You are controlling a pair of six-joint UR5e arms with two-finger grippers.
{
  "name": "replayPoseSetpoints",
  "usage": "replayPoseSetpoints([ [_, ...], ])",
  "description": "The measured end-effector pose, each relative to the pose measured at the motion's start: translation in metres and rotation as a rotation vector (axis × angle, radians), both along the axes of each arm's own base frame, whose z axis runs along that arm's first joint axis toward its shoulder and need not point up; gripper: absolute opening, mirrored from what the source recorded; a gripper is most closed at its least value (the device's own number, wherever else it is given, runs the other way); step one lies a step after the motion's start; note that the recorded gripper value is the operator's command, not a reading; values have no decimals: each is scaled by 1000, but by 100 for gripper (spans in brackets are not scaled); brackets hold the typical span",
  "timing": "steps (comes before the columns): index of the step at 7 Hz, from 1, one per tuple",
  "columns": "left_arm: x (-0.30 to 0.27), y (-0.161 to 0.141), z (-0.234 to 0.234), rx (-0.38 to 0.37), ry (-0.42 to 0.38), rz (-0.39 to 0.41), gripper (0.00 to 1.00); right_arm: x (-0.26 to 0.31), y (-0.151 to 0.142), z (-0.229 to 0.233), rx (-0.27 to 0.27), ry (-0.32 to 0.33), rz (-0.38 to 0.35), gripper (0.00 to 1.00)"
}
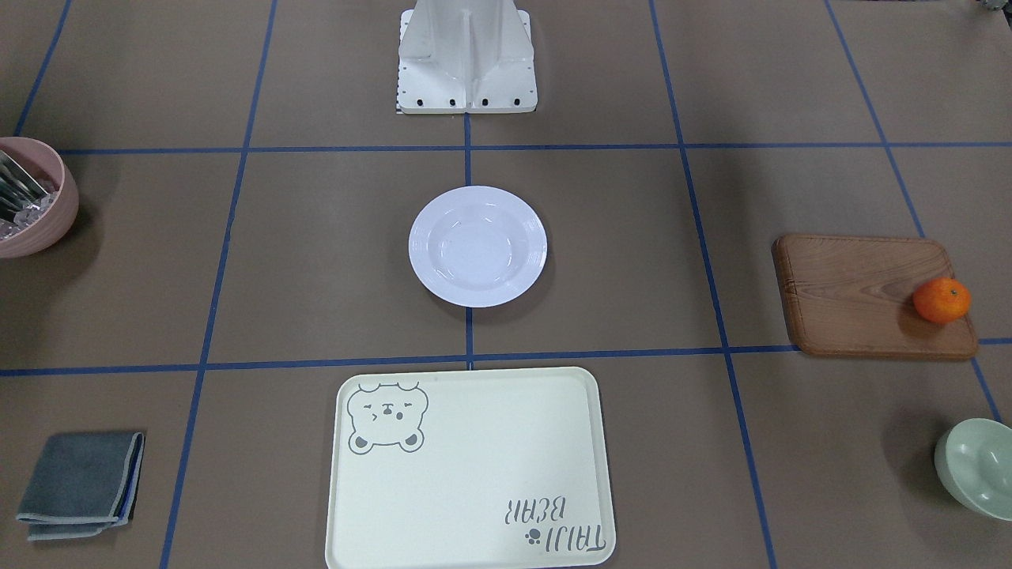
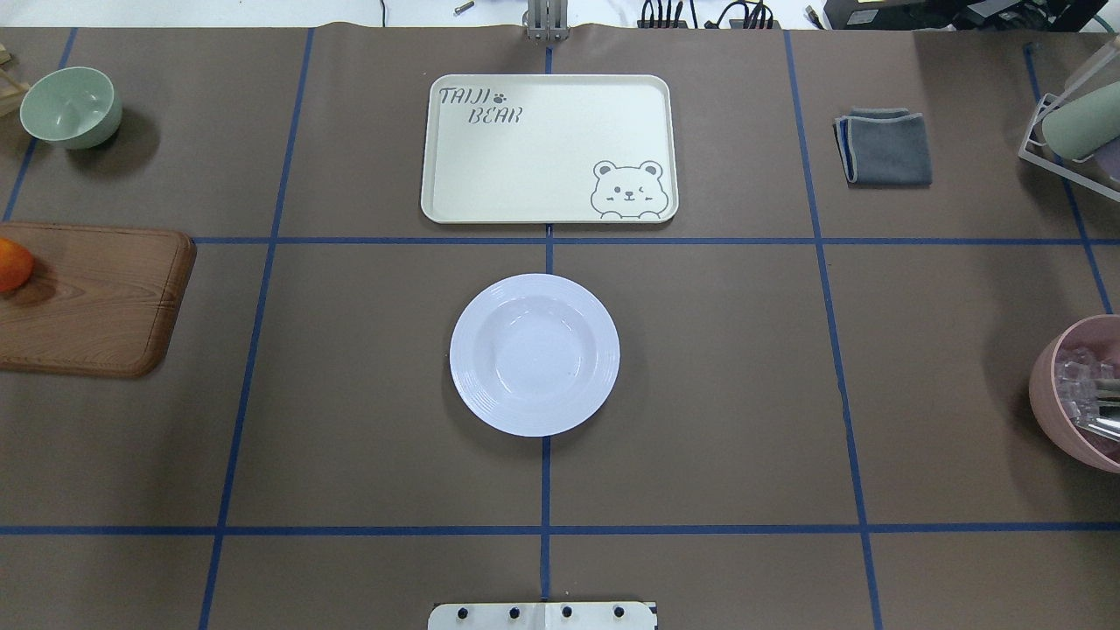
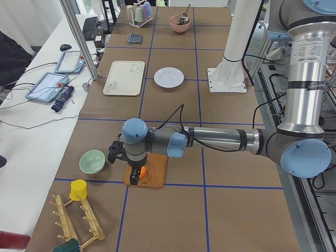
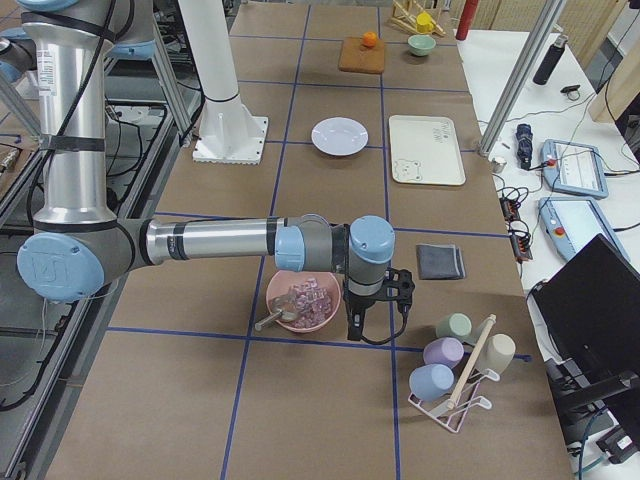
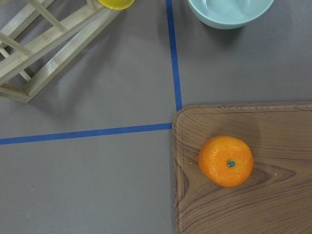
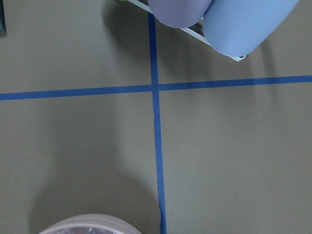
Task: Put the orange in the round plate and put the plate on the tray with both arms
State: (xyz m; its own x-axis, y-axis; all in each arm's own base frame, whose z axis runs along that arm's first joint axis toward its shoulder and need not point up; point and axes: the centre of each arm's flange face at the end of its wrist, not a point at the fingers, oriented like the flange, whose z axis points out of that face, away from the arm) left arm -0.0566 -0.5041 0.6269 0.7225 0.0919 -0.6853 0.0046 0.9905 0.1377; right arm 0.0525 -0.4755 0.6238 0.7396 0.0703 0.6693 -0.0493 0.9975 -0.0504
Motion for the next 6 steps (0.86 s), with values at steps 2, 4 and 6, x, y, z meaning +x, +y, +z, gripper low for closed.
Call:
replayPoseSetpoints([
  [2,0,1,0,1,3,1,98,0,0,0,9,2,-8,100],
  [4,0,1,-2,5,4,1,98,0,0,1,8,4,-10,100],
  [6,0,1,-2,6,1,1,98,0,-1,0,13,5,-11,100],
])
